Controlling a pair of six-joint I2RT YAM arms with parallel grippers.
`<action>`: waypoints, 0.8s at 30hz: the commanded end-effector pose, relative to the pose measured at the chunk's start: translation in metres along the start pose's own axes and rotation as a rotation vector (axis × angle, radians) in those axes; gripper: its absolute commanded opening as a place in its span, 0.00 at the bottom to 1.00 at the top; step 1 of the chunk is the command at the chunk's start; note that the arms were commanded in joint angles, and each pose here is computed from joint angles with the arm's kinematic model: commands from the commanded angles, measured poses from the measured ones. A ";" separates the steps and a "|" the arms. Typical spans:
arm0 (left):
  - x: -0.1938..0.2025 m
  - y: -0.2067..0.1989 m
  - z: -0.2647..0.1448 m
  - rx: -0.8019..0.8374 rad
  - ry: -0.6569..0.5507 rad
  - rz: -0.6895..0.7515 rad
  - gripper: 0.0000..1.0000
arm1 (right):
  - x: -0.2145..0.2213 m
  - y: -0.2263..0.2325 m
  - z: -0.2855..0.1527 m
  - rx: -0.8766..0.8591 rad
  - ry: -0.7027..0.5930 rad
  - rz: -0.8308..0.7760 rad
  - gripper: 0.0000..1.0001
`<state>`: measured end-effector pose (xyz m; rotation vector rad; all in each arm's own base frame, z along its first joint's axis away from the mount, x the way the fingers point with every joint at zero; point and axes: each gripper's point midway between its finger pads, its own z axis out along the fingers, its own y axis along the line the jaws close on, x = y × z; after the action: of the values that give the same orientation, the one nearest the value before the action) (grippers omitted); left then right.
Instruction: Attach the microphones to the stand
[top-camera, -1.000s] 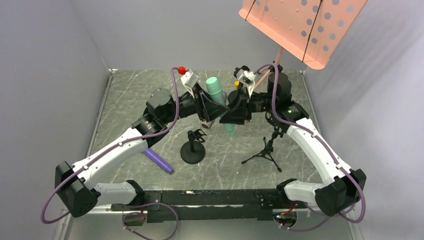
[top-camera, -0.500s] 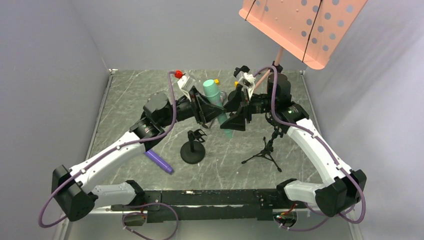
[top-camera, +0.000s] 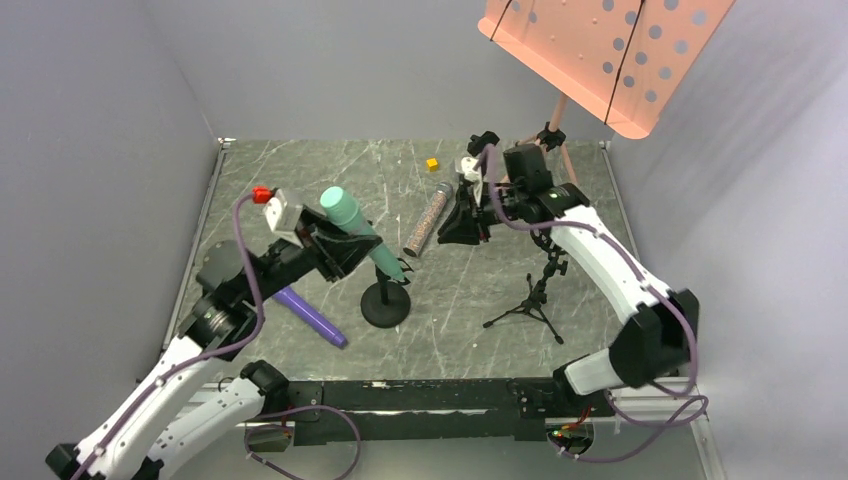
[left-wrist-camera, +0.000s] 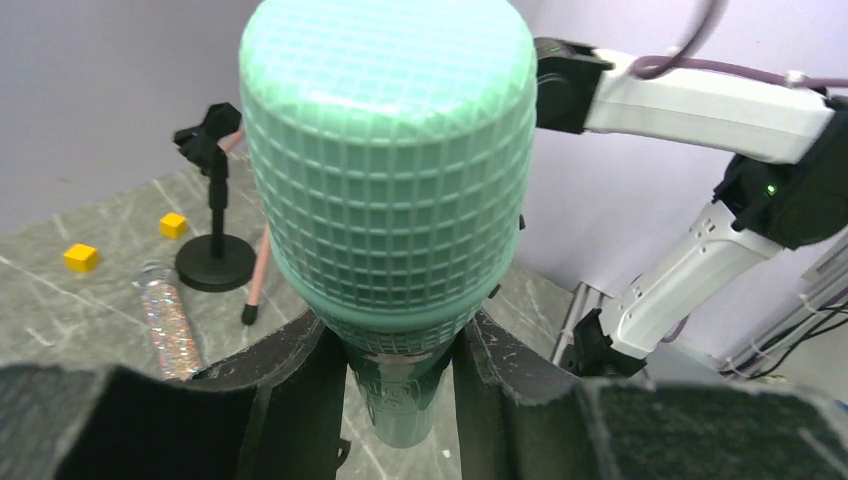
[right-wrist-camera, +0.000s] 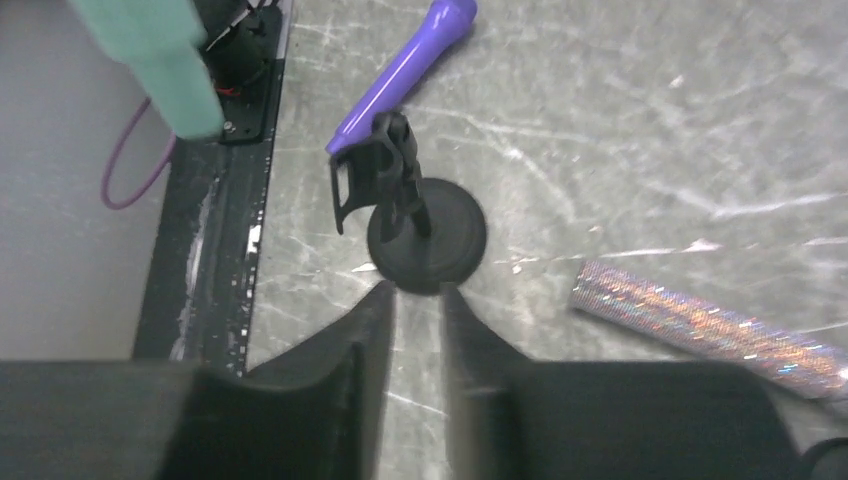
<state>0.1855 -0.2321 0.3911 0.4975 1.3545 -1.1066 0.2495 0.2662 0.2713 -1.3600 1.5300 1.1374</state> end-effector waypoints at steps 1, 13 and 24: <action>0.004 0.013 -0.024 -0.100 0.012 0.086 0.00 | 0.021 -0.009 0.017 -0.118 0.044 -0.151 0.09; -0.015 0.024 -0.052 -0.221 -0.036 0.201 0.00 | 0.025 0.032 0.056 -0.162 0.085 -0.107 0.00; -0.016 0.024 -0.051 -0.220 -0.107 0.146 0.00 | 0.036 0.030 0.075 -0.126 0.089 -0.050 0.00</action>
<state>0.1823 -0.1793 0.3665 0.4270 1.3926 -0.8260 0.1986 0.3173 0.2124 -1.5952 1.5146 1.2091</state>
